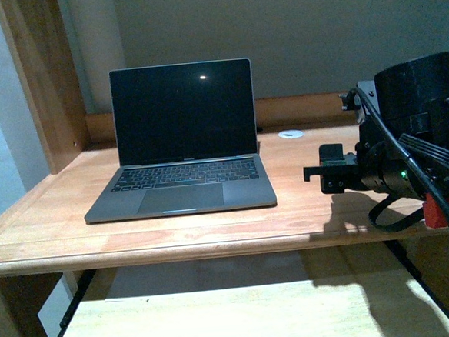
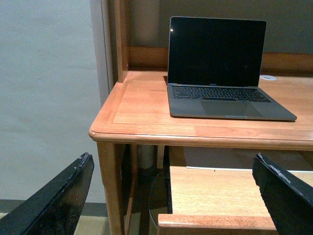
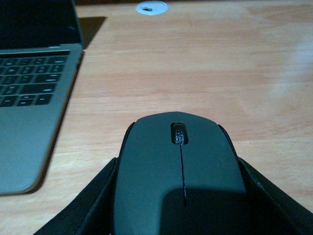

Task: Place mouse

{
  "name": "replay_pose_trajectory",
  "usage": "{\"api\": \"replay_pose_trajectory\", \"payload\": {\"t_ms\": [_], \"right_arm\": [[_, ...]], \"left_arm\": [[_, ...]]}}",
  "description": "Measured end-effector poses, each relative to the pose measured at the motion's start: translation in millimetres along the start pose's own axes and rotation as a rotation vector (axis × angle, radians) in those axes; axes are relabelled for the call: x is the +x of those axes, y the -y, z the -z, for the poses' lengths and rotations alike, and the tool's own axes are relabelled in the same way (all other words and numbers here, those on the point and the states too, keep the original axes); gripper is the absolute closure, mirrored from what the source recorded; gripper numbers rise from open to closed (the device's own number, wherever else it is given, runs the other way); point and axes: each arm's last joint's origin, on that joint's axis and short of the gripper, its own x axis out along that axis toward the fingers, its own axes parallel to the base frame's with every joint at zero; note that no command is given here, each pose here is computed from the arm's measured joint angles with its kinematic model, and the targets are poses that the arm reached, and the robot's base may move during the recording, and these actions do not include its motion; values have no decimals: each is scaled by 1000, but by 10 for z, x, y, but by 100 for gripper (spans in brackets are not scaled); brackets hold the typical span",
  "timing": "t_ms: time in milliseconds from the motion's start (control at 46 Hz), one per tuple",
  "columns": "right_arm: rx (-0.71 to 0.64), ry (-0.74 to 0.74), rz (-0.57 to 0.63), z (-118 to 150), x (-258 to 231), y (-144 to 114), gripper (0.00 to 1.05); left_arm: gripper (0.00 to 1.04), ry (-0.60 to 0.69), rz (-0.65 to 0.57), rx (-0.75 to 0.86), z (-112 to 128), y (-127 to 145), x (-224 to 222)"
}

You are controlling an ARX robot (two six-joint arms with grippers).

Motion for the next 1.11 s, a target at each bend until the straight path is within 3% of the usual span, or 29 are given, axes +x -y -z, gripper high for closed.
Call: {"api": "replay_pose_trajectory", "payload": {"t_ms": [283,674,935,1109], "right_arm": [[3,-47,54,-7,575,184,42],[0,-106,99,12,943,215,41],[16,-74,100,-12,958,246,5],[30,-31,67,-17,785,258,7]], "left_arm": [[7,0,0,0,0,0,0],[7,0,0,0,0,0,0],[7,0,0,0,0,0,0],[7,0,0,0,0,0,0]]}}
